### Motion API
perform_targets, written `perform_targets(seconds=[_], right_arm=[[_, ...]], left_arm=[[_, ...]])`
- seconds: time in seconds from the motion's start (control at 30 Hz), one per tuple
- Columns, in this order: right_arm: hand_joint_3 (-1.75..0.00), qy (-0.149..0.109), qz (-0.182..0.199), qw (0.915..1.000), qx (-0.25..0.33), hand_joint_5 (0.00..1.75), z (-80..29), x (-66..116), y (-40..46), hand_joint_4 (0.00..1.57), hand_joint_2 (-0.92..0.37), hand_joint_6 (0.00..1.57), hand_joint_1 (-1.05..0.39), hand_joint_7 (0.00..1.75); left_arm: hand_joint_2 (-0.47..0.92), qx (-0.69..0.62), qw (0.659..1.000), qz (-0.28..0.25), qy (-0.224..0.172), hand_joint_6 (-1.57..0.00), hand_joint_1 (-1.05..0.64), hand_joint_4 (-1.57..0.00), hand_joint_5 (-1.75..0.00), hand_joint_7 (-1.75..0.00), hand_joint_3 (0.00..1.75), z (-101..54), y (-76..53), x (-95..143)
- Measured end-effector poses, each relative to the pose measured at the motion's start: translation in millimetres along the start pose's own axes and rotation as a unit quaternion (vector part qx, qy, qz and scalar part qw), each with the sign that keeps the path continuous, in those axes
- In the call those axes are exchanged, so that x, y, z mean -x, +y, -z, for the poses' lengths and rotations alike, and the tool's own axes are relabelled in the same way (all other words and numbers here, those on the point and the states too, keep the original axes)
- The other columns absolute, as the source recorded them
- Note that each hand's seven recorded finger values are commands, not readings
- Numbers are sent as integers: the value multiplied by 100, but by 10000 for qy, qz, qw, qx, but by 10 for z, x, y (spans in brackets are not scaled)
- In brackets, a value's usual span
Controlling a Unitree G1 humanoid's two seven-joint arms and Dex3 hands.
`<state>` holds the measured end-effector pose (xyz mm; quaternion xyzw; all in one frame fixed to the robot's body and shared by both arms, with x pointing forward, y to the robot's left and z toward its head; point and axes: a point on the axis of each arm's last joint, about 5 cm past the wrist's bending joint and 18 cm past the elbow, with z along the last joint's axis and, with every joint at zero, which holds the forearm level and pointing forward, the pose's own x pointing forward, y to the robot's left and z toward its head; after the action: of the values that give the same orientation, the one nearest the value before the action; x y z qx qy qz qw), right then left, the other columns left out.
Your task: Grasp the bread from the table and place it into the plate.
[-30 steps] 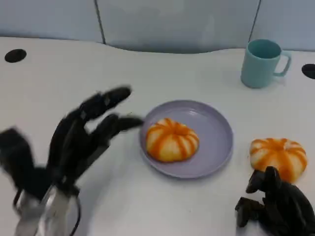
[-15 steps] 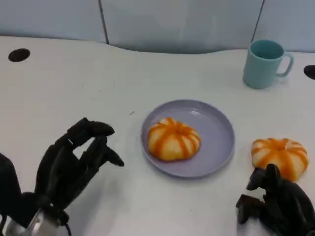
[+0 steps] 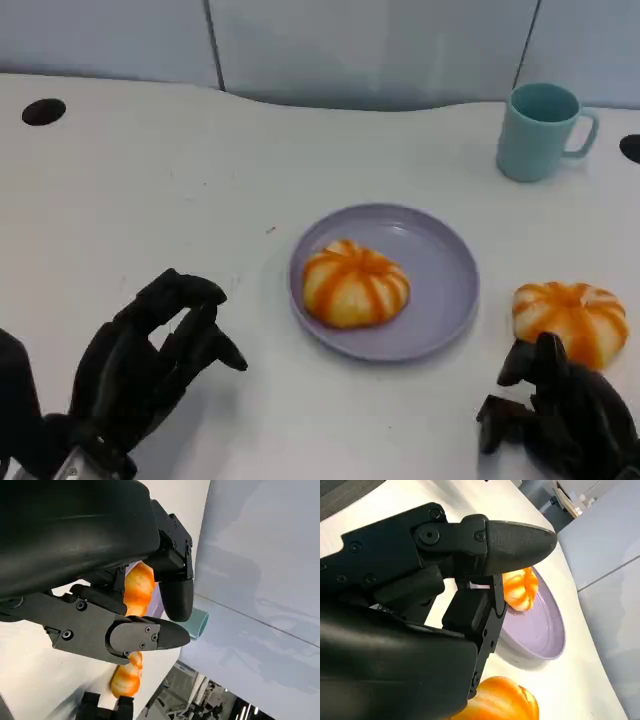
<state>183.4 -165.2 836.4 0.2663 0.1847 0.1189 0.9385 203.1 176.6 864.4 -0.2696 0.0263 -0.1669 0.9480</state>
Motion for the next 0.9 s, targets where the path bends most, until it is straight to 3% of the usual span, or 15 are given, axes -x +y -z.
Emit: perform_targets(seconds=[0.03, 0.13, 0.27, 0.9], right_arm=[[-48, -1, -1, 10000, 1, 130, -1, 0, 0, 128, -92, 120, -46, 113], [-44, -37, -2, 10000, -3, 130, 2, 1, -15, 127, -92, 120, -48, 112], [-50, -83, 35, 10000, 17, 133, -4, 11, -40, 127, -92, 118, -46, 118], [-48, -156, 18, 9998, 141, 128, -28, -34, -89, 132, -92, 119, -47, 123]], left_arm=[[92, 0, 10000, 0, 0, -44, -45, -62, -175, -164, 40, 0, 0, 0], [92, -89, 9997, -207, 77, -47, -42, -69, -175, -173, 41, 96, 58, 2], [92, -127, 9983, -437, 354, -49, -43, -71, -175, -175, 37, 255, 138, 61], [92, -360, 9989, -122, 281, -45, -48, -68, -175, -175, 30, 342, 154, -3]])
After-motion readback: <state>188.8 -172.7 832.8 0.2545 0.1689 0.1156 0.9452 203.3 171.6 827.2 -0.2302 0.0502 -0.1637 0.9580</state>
